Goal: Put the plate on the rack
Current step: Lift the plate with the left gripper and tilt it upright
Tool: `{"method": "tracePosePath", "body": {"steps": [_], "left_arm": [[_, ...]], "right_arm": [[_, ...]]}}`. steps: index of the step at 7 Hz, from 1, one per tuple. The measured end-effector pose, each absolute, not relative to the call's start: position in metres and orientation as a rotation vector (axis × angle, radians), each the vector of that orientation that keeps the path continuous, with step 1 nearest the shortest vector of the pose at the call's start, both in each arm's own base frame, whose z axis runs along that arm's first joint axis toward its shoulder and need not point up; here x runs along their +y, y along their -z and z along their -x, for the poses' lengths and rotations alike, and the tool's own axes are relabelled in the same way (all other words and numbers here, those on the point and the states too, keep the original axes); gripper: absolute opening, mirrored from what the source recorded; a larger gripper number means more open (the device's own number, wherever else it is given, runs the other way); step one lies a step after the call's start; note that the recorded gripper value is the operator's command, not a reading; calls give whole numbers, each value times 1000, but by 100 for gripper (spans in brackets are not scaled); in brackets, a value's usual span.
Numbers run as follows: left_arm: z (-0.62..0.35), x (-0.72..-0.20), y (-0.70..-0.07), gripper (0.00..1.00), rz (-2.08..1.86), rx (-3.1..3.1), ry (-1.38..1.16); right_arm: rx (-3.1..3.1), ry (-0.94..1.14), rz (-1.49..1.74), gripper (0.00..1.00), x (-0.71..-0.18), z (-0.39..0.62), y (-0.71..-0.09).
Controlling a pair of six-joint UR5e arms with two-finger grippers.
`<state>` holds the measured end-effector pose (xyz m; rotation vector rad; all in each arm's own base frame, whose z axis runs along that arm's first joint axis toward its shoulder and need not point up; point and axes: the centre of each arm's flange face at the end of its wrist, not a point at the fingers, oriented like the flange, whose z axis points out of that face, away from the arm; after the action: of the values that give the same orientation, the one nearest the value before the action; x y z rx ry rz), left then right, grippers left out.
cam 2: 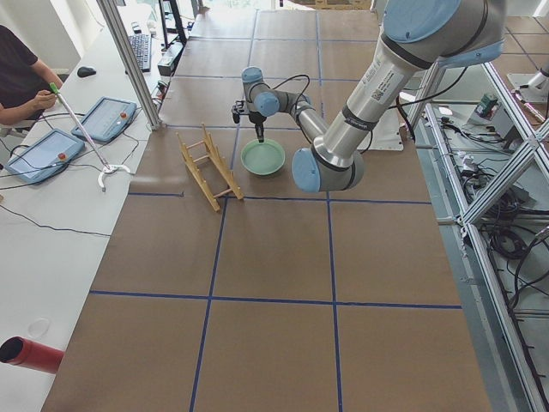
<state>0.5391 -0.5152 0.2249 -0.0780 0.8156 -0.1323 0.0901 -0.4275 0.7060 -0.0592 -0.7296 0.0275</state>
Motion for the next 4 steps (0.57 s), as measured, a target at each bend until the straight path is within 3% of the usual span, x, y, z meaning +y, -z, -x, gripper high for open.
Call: {"method": "tracePosePath", "body": {"steps": [4], "left_arm": [[-378,-542,-116,0,-52,994,366]], "right_arm": [[-730,-27,59,100,-428,-90,-706]]}}
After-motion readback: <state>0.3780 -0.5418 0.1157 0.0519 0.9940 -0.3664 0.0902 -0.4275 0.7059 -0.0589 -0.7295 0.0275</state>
